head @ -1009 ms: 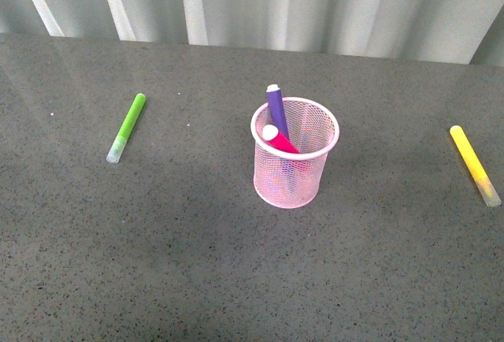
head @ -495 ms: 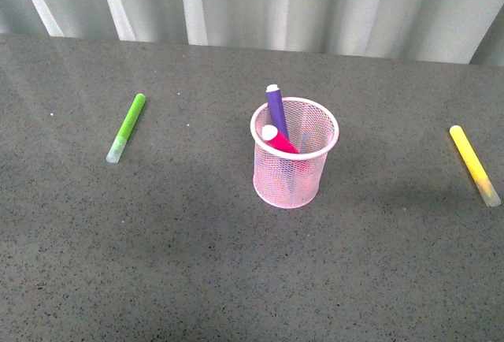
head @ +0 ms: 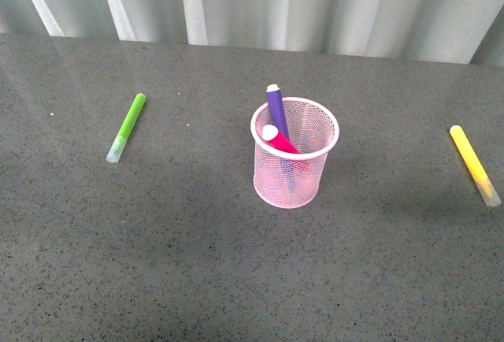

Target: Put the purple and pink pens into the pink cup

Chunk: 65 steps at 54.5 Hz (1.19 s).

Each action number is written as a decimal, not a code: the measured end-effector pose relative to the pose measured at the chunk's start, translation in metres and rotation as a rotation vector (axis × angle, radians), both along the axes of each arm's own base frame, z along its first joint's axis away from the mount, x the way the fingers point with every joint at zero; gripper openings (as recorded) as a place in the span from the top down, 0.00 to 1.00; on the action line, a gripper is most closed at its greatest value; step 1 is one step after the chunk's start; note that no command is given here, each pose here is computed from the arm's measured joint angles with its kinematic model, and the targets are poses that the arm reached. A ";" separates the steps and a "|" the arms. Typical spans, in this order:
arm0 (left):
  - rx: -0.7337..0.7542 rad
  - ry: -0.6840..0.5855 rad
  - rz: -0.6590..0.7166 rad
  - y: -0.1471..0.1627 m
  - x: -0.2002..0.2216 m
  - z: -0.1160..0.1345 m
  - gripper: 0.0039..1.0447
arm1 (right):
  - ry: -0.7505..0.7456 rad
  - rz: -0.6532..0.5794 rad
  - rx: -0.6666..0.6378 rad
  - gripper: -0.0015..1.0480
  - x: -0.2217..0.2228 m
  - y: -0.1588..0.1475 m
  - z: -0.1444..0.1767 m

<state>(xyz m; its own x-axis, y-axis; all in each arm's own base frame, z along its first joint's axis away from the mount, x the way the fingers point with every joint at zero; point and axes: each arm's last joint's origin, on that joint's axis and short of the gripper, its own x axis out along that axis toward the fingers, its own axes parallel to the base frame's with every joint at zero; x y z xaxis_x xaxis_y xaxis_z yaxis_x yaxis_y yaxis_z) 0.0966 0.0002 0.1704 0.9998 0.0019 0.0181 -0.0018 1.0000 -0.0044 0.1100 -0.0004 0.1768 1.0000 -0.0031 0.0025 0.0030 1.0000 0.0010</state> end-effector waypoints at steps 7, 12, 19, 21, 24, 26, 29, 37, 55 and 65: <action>0.000 0.000 0.000 0.000 0.000 0.000 0.06 | -0.011 0.000 0.000 0.97 -0.004 0.000 -0.005; 0.000 0.000 0.001 0.000 0.000 0.000 0.06 | -0.007 -0.001 0.000 0.97 -0.012 0.000 -0.008; 0.000 -0.001 0.000 0.000 0.000 0.000 0.06 | -0.011 0.000 0.000 0.97 -0.013 0.000 -0.008; 0.000 -0.001 0.000 0.000 0.000 0.000 0.06 | -0.011 0.000 0.000 0.97 -0.013 0.000 -0.008; 0.000 -0.001 0.000 0.000 0.000 0.000 0.06 | -0.011 0.000 0.000 0.97 -0.013 0.000 -0.008; 0.000 -0.001 0.000 0.000 0.000 0.000 0.06 | -0.011 0.000 0.000 0.97 -0.013 0.000 -0.008; 0.000 -0.001 0.000 0.000 0.000 0.000 0.06 | -0.012 0.000 0.000 0.96 -0.013 0.000 -0.008; 0.000 -0.001 0.000 0.000 0.000 0.000 0.06 | -0.012 0.000 0.000 0.70 -0.013 0.000 -0.008; 0.000 -0.001 0.000 0.000 0.000 0.000 0.06 | -0.012 0.000 0.000 0.11 -0.013 0.000 -0.008; 0.000 -0.001 0.000 0.000 0.000 0.000 0.06 | -0.012 0.000 0.001 0.07 -0.013 0.000 -0.008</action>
